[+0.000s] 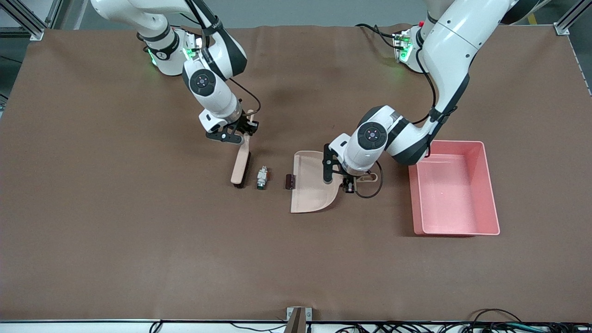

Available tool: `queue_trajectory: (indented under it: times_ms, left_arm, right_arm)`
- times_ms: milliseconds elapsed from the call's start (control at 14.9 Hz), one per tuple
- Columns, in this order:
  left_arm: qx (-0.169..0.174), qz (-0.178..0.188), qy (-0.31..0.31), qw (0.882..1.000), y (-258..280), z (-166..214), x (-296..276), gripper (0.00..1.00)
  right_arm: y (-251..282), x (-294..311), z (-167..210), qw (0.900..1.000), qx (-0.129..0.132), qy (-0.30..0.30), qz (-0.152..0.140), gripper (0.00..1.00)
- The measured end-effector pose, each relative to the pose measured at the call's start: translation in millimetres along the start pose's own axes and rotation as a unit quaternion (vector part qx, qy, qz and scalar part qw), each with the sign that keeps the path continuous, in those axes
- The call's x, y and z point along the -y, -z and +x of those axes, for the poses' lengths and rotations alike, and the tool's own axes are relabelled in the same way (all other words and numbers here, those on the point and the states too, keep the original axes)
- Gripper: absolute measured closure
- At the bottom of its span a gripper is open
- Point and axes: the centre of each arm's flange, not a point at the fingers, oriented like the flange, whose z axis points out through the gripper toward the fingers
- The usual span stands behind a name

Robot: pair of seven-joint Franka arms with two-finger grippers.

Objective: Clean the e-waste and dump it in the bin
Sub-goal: 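Sweep the switch and capacitor into the dustpan with the right gripper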

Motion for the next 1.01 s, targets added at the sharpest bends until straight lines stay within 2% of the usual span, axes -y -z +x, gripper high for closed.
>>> queue_trajectory:
  times_ms: [1007]
  left_arm:
    - [-0.006,0.001,0.008,1.000,-3,19,2,0.67]
  right_arm:
    - [-5,106,5,0.999,-0.008,-0.028,0.044,0.74]
